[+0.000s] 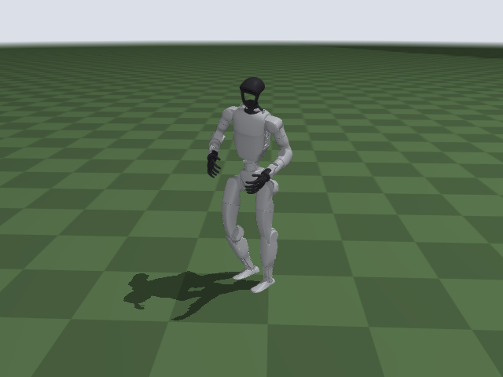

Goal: Dance

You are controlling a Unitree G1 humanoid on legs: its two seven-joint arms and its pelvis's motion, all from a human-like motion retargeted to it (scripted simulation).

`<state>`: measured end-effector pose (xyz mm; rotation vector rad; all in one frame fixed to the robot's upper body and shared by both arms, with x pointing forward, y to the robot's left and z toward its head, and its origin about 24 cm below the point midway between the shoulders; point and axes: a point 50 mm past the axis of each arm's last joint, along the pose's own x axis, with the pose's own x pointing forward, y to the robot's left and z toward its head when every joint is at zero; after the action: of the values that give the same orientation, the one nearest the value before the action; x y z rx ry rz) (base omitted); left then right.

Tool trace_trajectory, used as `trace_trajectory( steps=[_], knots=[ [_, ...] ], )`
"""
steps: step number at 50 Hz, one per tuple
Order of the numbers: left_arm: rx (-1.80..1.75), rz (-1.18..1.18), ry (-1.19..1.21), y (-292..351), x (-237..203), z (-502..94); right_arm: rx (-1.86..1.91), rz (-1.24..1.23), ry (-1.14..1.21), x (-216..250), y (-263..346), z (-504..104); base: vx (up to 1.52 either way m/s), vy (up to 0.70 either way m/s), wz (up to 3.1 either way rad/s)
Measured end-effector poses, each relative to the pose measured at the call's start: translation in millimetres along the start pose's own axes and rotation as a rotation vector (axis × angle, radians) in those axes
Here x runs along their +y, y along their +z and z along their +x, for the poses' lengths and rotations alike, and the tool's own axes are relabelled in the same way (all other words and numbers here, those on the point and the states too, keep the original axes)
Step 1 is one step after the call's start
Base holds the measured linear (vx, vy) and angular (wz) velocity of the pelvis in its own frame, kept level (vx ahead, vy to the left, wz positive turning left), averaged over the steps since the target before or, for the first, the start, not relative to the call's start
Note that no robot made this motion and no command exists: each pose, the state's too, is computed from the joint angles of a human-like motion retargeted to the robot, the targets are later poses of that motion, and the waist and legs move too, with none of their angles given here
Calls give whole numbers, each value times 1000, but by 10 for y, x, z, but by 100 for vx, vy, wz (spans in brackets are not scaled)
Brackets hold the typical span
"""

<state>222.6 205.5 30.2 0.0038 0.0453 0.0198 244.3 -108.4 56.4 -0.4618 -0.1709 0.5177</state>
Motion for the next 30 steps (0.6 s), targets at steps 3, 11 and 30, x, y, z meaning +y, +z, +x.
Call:
trace_trajectory(
  steps=[3, 11, 30],
  knots=[
    [-65, 19, -60, 184, -38, 142, -39, -35, -2, -181, 83, 27, -12, -10, 83],
    [-89, -16, -206, 264, -244, 138, -11, -49, -48, -409, 27, -133, -21, -6, 50],
    [-128, 110, -237, 308, -132, 18, 152, -70, -339, -690, -393, -497, -33, 8, 24]
  ],
)
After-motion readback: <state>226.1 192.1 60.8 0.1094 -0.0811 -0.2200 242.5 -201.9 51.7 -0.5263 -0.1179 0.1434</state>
